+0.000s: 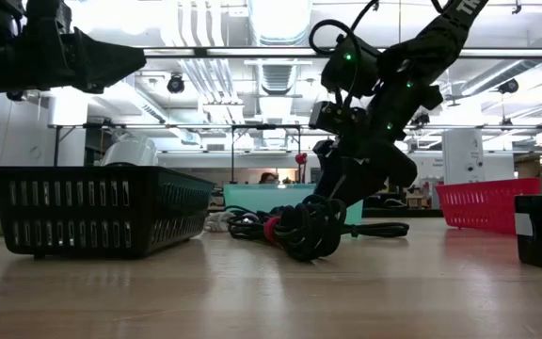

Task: Pick and place items into bin
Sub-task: Put the blue charger adapter into the red bin

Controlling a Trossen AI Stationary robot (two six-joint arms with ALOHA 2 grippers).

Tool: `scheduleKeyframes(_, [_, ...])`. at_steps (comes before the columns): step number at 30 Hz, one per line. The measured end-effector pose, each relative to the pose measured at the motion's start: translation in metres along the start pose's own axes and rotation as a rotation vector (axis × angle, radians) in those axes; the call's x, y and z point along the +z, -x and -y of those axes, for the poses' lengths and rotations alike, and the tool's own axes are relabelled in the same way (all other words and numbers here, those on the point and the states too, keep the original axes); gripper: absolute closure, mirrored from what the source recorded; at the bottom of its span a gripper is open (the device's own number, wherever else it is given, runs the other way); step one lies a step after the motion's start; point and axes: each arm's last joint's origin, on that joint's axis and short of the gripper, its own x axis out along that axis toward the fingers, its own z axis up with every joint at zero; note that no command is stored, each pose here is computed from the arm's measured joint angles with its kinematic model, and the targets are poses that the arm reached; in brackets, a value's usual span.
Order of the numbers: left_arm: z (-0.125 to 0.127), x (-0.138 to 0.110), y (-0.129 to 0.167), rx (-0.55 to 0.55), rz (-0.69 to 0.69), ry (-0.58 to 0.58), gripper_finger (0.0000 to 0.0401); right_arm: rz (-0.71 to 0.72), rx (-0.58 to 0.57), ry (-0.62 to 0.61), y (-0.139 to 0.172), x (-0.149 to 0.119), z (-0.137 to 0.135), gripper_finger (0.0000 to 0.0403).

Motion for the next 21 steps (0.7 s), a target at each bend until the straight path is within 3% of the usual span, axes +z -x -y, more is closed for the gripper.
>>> scheduleKeyframes(21, [0.0,0.0,0.0,0.0,0.0,0.0,0.0201,-0.015,0.018,-0.002,-0.0045,-0.0026,-0.0011,0.021])
